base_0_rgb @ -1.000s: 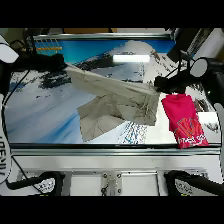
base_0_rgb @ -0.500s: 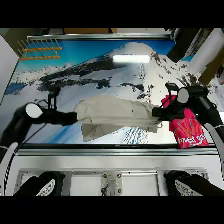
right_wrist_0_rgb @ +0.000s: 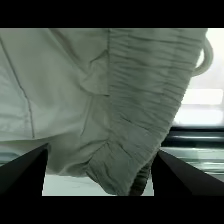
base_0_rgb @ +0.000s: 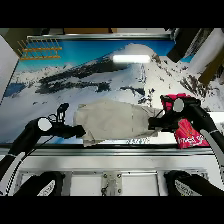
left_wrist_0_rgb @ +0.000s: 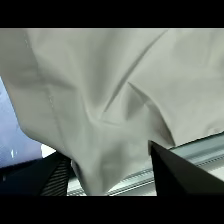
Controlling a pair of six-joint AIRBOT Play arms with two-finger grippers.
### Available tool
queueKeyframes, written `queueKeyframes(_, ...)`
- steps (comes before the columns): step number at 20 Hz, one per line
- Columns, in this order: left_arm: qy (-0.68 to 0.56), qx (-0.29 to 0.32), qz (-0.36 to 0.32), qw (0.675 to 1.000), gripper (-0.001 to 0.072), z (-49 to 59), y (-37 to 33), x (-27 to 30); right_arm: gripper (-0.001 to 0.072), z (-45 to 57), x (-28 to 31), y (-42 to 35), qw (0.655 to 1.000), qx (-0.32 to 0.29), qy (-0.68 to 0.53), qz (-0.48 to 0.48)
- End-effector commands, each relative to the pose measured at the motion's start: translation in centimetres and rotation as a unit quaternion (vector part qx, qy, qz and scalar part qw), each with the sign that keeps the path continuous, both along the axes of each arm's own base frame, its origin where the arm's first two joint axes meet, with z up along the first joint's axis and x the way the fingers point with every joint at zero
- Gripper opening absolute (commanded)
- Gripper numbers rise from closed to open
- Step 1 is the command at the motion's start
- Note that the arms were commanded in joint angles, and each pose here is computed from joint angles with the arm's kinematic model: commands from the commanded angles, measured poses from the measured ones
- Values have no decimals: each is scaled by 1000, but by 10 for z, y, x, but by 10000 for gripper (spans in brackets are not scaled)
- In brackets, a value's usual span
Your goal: Fold the clothes and pants, and hang the long-sleeved shirts on hangers.
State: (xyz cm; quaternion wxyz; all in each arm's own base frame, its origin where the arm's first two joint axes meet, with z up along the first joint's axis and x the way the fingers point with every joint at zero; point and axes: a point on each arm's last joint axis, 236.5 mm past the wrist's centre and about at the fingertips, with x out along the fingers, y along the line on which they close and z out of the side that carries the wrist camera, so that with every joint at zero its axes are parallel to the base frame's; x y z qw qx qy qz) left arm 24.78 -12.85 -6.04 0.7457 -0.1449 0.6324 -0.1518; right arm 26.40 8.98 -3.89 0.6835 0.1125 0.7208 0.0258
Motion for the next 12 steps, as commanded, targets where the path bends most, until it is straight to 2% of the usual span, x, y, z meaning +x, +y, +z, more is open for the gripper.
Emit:
queueKeyframes(1,-59,-6,-12,998,495,46,-4,23,646,35,11,1,998,35,-44,9)
queueKeyframes(5,-142,-26,-3,990,494,110,-9,40,646,81,22,-63,990,29,-124,-56)
queueKeyframes(7,-156,-33,8,987,493,124,-9,40,647,82,22,-83,985,52,-136,-87)
queueKeyframes(8,-158,-38,13,987,436,128,-10,39,650,77,23,-87,983,72,-140,-99)
queueKeyframes(9,-160,-39,14,986,173,130,-10,39,708,69,26,-92,978,88,-145,-118)
queueKeyframes(10,-161,-39,14,986,10,130,-10,39,720,58,30,-96,973,104,-149,-140)
queueKeyframes(12,-159,-40,13,986,7,129,-11,38,720,28,32,-98,965,133,-145,-175)
